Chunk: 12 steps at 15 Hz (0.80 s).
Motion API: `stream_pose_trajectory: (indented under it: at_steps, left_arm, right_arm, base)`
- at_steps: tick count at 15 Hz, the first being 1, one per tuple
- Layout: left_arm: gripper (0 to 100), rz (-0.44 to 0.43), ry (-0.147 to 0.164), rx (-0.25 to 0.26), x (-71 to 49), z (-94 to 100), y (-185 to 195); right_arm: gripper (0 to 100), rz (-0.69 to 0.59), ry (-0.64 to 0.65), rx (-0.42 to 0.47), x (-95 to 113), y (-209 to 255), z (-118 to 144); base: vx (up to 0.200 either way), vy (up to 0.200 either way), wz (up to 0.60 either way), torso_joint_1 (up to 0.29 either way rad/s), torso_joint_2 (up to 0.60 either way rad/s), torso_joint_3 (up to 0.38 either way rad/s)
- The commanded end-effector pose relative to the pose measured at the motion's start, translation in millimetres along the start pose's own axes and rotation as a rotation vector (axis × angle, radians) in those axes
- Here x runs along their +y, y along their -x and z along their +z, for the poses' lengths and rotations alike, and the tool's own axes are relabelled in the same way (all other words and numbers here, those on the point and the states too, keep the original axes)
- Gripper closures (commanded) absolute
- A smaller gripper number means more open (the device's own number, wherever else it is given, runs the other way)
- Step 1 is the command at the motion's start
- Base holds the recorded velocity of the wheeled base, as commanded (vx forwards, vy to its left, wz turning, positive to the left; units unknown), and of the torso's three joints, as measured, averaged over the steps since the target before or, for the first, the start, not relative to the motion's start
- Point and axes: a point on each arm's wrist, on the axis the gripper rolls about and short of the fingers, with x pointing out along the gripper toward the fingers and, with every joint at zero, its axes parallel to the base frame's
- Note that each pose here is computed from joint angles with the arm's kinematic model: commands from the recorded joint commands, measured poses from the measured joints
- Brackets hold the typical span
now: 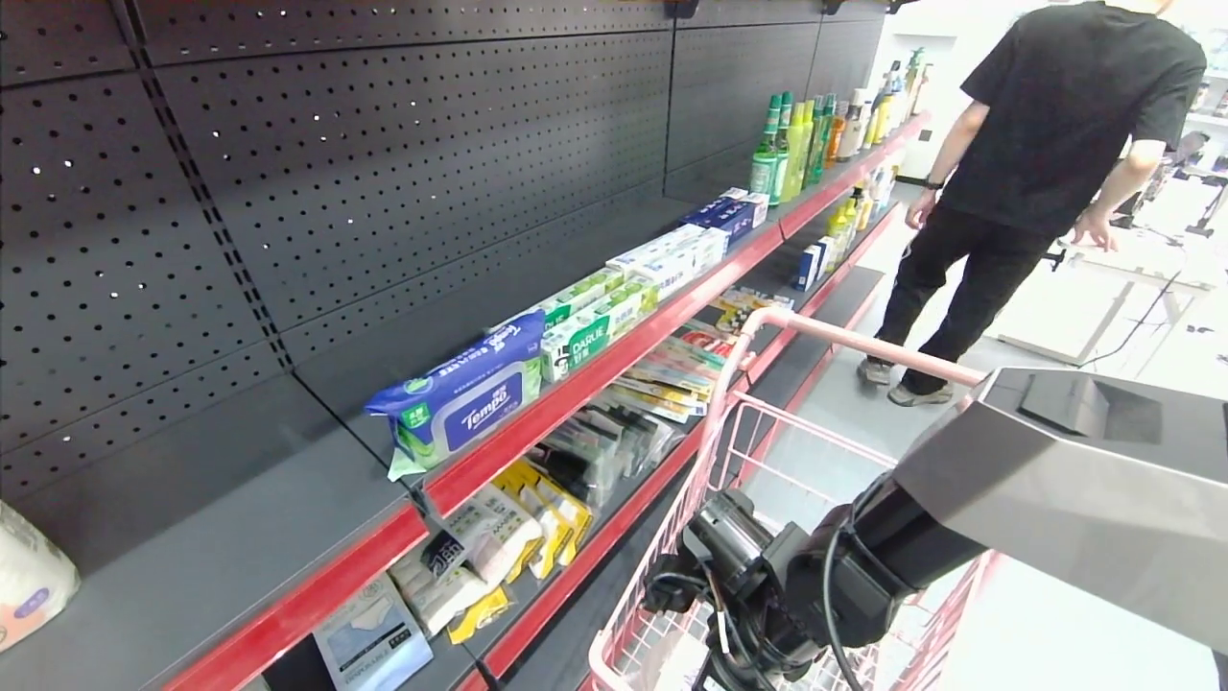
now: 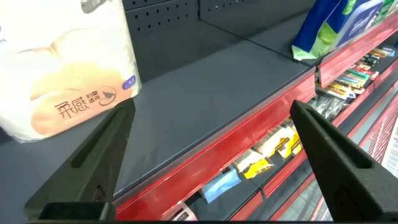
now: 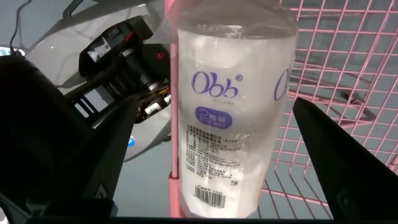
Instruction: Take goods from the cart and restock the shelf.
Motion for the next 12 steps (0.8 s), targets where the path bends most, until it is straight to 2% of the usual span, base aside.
stream_pose_trajectory:
  at_steps: [1, 7, 12]
  left_arm:
    - [0, 0.001, 0.0, 0.0, 0.0, 0.1, -0.1]
    - [0, 0.001, 0.0, 0.0, 0.0, 0.1, -0.1]
    - [0, 0.001, 0.0, 0.0, 0.0, 0.1, -0.1]
  right_arm:
    - [0, -0.004, 0.014, 0.009, 5.0, -2.2, 0.0]
    - [0, -0.036, 0.014, 0.031, 4.3, -9.8, 0.0]
    - [0, -0.076, 0.005, 0.037, -1.0, -11.2, 0.2]
  base:
    - [0.0, 0.0, 0.0, -0.017, 0.09, 0.051]
    - [0.0, 0.0, 0.0, 0.0, 0.0, 0.0]
    - [0.0, 0.0, 0.0, -0.089, 0.19, 0.112]
